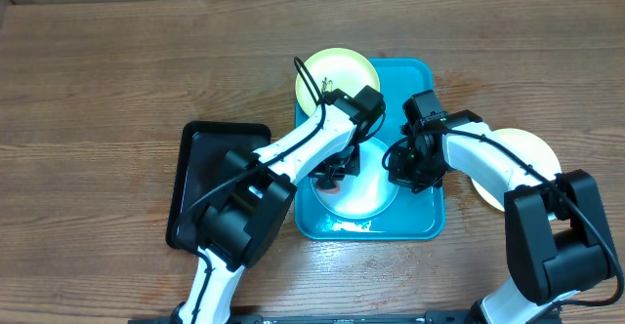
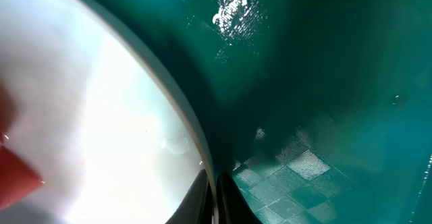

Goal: Clean dirty plates on tray and stack at the side
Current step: 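Scrub the white plate's smear with the sponge in left gripper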

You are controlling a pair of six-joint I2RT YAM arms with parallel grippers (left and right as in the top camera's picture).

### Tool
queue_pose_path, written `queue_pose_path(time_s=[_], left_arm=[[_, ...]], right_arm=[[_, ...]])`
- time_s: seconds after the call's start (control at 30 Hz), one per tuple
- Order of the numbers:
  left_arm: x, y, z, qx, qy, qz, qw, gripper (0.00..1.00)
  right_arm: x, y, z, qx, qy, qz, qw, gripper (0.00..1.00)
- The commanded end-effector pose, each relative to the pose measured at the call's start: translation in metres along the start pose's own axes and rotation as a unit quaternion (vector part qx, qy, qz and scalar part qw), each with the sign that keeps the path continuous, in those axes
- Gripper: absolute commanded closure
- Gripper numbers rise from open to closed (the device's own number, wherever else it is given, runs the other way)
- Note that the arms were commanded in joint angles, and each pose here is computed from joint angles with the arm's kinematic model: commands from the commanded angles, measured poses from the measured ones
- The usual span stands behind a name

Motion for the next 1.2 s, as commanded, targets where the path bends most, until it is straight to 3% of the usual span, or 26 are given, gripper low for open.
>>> queue_pose_path(time_s=[0.0, 0.1, 0.2, 0.43, 0.67, 0.8, 1.0, 1.17], left_arm=[[-0.014, 0.0, 0.016, 0.046, -0.017, -0.001, 0.999, 0.96], [-0.017, -0.027, 0.017, 0.189, -0.016, 0.031, 0.981, 0.96], [-0.016, -0.047, 0.02, 0.275, -0.02, 0.049, 0.96, 0.96], [0.002, -0.079, 0.029, 0.364, -0.011, 0.087, 0.927, 0.96], [0.012, -0.095, 0.028, 0.366, -0.01, 0.111, 0.924, 0.96], [0.012, -0.082, 0.032, 0.346, 0.015, 0.068, 0.936, 0.96], [0.012, -0.047, 0.04, 0.246, 0.04, -0.02, 0.968, 0.96], [0.013, -0.018, 0.02, 0.144, -0.001, -0.044, 0.989, 0.96]], right_arm=[[-0.005, -0.013, 0.006, 0.043, -0.017, 0.011, 0.999, 0.96], [-0.005, -0.013, 0.006, 0.043, -0.017, 0.011, 0.999, 0.96], [-0.005, -0.013, 0.006, 0.043, -0.017, 0.011, 0.999, 0.96], [-0.005, -0.013, 0.006, 0.043, -0.017, 0.011, 0.999, 0.96], [-0.005, -0.013, 0.006, 0.043, -0.017, 0.011, 0.999, 0.96], [-0.006, -0.013, 0.006, 0.042, -0.017, 0.011, 0.999, 0.96], [-0.006, -0.013, 0.006, 0.042, -0.017, 0.011, 0.999, 0.96], [-0.006, -0.013, 0.006, 0.042, -0.017, 0.011, 0.999, 0.96]])
Point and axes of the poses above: each gripper's point midway between its finger pads, its own z axis out along the fingers, its own y axis along the line the jaws close on, x = y × z, the point moved 9 cm from there along -z, back along the fingers, and after that the axes turned 13 degrees about z, right-handed, at the moved point
